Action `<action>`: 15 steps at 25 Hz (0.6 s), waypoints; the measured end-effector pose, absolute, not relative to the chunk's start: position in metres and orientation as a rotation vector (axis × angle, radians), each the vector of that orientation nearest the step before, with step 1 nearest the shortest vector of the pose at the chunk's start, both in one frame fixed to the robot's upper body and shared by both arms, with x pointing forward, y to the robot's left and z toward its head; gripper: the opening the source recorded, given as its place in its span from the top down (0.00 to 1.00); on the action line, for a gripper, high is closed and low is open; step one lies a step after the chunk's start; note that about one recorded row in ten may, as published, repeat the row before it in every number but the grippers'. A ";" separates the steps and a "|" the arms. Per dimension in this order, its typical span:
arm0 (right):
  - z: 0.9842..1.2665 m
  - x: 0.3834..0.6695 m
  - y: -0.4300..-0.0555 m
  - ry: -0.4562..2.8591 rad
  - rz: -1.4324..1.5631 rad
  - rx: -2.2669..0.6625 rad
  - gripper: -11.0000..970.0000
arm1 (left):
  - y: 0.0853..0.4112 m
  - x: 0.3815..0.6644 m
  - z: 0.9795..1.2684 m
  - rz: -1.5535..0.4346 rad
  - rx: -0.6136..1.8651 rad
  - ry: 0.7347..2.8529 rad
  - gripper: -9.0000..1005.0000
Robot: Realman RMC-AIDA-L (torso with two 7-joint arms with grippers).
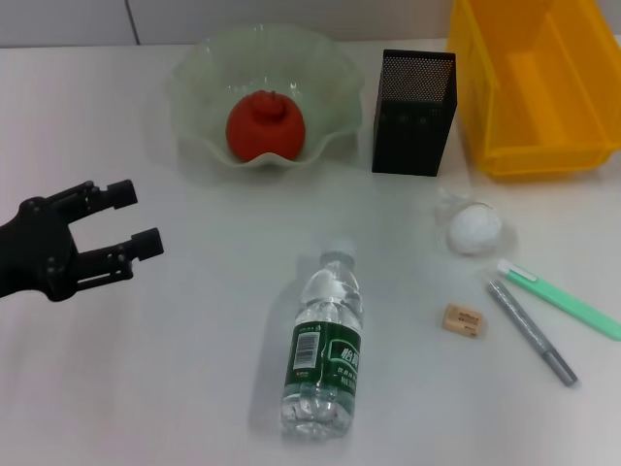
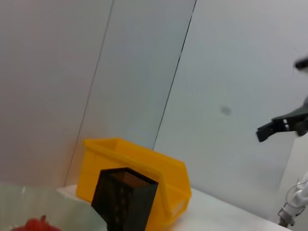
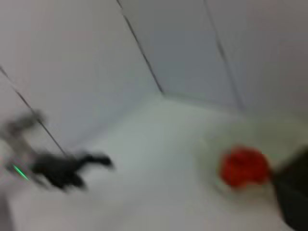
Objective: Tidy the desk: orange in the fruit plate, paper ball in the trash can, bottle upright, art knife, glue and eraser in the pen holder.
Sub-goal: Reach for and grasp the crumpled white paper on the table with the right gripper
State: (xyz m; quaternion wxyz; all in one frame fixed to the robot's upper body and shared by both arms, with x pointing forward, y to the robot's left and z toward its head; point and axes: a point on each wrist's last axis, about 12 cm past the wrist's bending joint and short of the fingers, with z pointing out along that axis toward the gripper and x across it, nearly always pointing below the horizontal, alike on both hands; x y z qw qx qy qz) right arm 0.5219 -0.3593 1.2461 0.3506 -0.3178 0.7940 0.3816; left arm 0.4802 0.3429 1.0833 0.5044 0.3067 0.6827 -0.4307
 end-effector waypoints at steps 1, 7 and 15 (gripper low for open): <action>1.259 0.525 -0.352 2.130 0.891 -0.861 0.21 | 0.343 0.479 1.083 -1.045 0.741 1.651 0.17; 1.268 0.545 -0.300 2.428 0.418 -1.044 0.21 | 0.339 0.475 1.079 -1.071 0.760 1.665 0.18; 1.195 0.587 -0.257 2.601 0.226 -1.037 0.22 | 0.334 0.476 1.077 -1.087 0.788 1.679 0.18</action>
